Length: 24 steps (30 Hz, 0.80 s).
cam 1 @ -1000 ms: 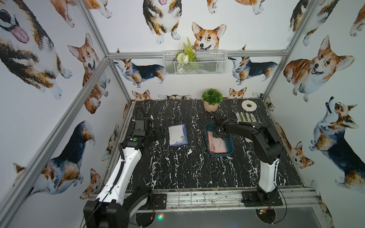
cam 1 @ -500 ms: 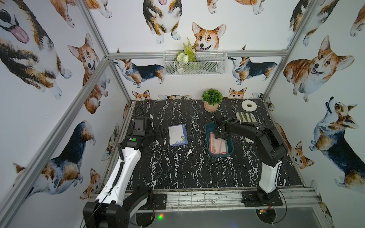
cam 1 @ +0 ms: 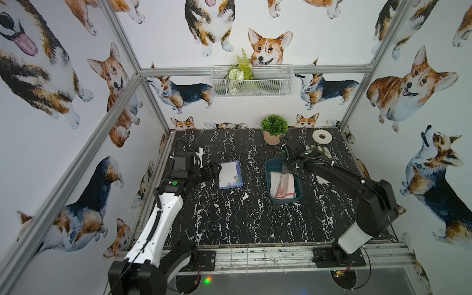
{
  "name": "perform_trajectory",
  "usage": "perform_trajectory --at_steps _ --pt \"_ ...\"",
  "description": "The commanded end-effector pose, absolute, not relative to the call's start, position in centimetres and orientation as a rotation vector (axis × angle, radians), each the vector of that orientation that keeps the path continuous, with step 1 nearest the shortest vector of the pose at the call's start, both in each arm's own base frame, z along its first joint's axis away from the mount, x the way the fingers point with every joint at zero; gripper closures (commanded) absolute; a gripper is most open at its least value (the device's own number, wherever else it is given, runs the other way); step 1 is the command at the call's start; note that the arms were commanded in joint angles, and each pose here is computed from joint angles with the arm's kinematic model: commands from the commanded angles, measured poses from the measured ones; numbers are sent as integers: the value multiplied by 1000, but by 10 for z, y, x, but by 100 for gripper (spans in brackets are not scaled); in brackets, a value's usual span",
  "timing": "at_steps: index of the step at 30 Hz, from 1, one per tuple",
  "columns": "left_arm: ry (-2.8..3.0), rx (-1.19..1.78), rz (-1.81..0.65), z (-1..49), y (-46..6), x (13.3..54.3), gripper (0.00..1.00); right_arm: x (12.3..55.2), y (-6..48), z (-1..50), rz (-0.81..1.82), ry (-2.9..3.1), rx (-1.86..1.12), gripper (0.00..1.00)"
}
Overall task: Take out the stationery paper from the storage box
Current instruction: Pick up the stationery paper from the storage box.
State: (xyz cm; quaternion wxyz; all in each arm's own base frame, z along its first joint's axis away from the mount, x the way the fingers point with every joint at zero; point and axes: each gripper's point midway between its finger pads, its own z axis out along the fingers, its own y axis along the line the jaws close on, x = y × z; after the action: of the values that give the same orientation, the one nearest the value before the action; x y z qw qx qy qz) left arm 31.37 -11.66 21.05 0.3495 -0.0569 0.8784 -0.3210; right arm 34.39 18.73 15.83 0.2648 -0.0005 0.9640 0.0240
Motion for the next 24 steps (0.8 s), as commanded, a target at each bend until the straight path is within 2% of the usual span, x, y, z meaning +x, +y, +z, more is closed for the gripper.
perform_trajectory --at_steps 1,9,16,19,24 --pt "2019 -69 -1304 251 -161 320 21 333 184 191 140 2555 24 100" --pt "1777 23 -1698 278 -202 319 17 310 201 262 387 2427 2 100" --pt "1652 92 -1983 285 -255 314 19 296 216 309 522 2332 -15 100" --pt "1689 101 -2014 271 -278 315 23 295 220 317 567 2313 -9 100" --pt "1701 154 -2053 266 -314 308 24 296 228 328 629 2283 -1 100"
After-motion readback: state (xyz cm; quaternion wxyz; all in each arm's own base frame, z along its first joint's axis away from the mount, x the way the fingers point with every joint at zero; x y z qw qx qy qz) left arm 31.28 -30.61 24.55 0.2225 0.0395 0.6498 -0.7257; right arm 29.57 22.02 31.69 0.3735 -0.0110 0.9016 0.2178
